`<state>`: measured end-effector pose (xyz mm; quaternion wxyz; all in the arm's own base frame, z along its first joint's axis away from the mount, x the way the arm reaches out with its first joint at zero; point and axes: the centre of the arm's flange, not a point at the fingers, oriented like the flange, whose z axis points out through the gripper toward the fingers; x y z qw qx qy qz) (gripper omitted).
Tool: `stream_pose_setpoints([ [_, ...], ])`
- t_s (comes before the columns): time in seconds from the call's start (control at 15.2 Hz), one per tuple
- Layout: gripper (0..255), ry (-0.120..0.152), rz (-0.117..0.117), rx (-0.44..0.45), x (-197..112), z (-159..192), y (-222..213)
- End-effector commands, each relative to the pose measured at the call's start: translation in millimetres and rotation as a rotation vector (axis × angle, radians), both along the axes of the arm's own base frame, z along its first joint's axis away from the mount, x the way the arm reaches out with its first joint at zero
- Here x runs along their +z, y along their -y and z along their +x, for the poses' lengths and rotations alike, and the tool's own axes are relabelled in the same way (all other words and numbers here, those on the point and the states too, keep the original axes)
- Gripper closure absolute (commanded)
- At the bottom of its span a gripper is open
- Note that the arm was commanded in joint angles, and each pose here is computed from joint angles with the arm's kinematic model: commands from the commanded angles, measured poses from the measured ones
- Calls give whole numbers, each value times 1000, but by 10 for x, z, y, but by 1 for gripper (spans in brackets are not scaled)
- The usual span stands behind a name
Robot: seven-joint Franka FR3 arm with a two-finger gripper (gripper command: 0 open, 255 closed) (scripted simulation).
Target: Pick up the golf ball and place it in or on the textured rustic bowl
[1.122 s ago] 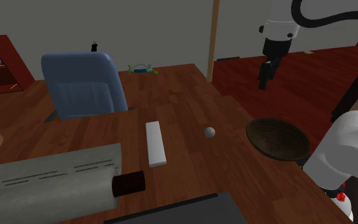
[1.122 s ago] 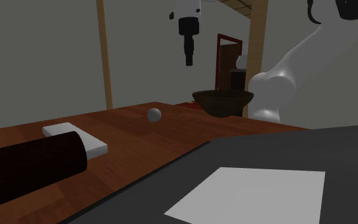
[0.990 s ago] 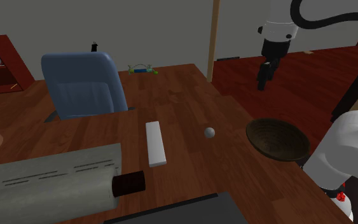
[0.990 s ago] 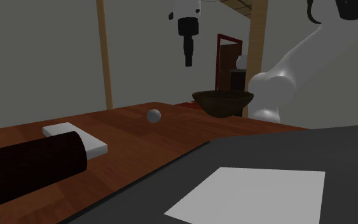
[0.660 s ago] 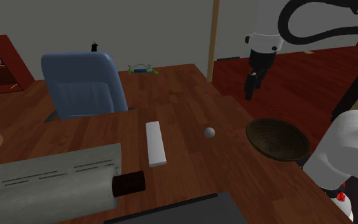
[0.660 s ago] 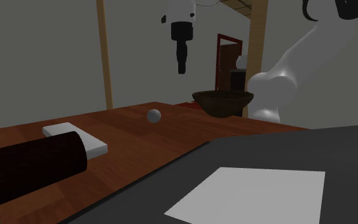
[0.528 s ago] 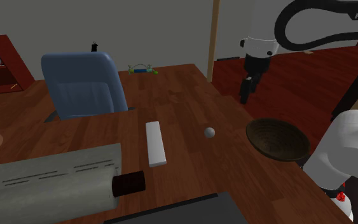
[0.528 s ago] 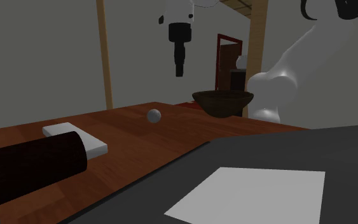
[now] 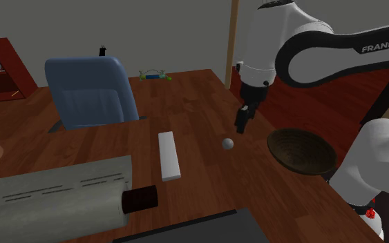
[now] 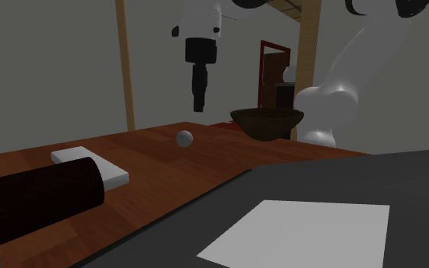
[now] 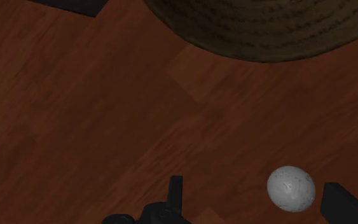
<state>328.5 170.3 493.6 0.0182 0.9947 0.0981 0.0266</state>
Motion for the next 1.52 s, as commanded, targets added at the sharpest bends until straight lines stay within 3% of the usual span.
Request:
stream_pose_setpoints([
  [0.0,0,12,4,15,-109,40,-221],
  [0.2,0,27,7,38,-254,91,-555],
  [0.73,0,27,7,38,-653,124,-547],
  [1.25,0,27,7,38,-652,124,-547],
  [1.32,255,27,7,38,-652,124,-547],
  [1.45,255,27,7,38,-652,124,-547],
])
